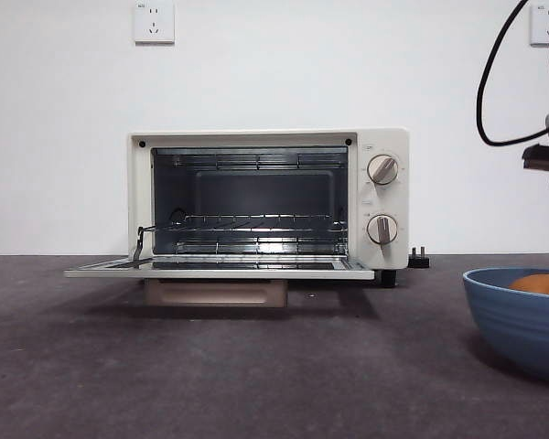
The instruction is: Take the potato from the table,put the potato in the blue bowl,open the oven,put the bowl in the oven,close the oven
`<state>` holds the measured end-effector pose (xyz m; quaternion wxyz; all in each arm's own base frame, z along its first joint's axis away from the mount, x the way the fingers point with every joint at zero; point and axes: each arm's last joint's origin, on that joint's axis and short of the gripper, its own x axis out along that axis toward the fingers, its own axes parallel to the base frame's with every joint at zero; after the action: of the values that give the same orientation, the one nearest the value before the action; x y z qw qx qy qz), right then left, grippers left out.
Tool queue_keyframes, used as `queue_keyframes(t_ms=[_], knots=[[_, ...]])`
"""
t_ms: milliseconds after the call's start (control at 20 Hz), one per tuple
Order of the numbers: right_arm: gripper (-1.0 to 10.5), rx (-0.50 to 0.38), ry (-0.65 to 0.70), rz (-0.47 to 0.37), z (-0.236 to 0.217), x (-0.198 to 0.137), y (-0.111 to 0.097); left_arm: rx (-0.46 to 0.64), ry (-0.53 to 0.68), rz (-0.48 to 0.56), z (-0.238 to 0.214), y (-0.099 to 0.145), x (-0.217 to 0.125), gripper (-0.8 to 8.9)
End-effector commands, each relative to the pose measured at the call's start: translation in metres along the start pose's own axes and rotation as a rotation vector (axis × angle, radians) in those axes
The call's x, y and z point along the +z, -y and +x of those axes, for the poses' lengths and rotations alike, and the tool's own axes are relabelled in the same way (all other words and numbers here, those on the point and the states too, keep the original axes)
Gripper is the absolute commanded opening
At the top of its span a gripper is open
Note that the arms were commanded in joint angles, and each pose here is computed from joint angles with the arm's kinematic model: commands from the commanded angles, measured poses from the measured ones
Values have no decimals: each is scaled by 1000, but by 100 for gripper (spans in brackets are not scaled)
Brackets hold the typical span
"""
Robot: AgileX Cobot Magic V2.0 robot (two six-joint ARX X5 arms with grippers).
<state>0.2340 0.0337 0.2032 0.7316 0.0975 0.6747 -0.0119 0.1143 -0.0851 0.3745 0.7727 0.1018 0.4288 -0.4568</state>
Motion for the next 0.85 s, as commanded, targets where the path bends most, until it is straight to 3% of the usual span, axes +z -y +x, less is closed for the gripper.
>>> queue_keyframes(t_ms=[50, 200, 400, 550, 700, 850], knots=[[146, -13, -36, -6, 10, 2, 1, -4, -3, 13, 1, 0, -1, -6], [-16, -19, -64, -8, 15, 3, 1, -4, -3, 14, 1, 0, -1, -6], [-16, -18, -74, 6, 10, -1, 1, -4, -1, 26, 1, 0, 0, -6], [-15, -25, -95, 166, -8, -7, -1, -4, -1, 30, 1, 0, -1, -6], [-15, -19, -105, 136, -22, -10, -22, -4, -1, 33, 1, 0, -1, -6], [-16, 33, -34, 99, -35, -13, -62, -4, -5, 31, 1, 0, -1, -6]])
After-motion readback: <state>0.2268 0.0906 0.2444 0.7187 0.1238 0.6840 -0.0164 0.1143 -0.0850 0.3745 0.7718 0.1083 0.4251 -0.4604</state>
